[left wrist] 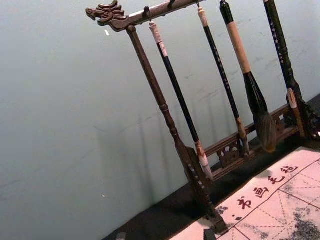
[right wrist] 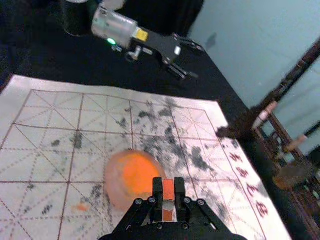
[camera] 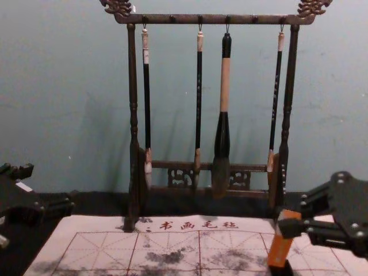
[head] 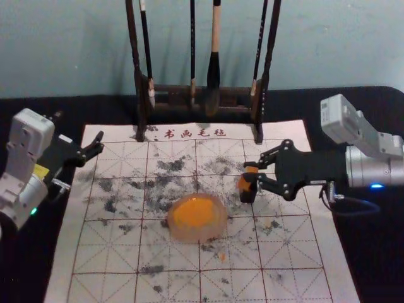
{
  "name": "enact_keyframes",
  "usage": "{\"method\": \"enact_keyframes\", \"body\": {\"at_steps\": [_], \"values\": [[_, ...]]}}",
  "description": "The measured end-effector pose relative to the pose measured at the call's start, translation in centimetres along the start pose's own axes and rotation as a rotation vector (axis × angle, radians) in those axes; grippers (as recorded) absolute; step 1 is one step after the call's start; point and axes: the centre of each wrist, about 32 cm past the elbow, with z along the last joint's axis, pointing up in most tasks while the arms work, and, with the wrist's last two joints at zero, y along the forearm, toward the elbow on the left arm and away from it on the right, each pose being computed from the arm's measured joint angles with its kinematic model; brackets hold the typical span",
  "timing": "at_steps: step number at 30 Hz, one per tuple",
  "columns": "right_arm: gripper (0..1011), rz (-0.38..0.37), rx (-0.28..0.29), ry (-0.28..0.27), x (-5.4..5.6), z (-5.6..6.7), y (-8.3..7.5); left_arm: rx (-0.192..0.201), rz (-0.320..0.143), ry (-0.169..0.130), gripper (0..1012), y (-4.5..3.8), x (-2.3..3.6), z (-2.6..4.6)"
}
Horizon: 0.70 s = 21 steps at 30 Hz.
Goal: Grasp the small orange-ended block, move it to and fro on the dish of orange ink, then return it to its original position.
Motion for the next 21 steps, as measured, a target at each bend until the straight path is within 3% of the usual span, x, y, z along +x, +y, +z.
{"method": "enact_keyframes", "body": {"at_steps": [7, 21], "values": [[136, -0.030, -0.027, 0.018, 0.1, -0.7, -0.6, 0.000, 0.000, 0.000, 1001, 0.00, 0.00, 0.00], [136, -0.044, -0.045, 0.043, 0.7, -1.8, -0.4, 0.000, 0.000, 0.000, 1001, 0.00, 0.00, 0.00]]}}
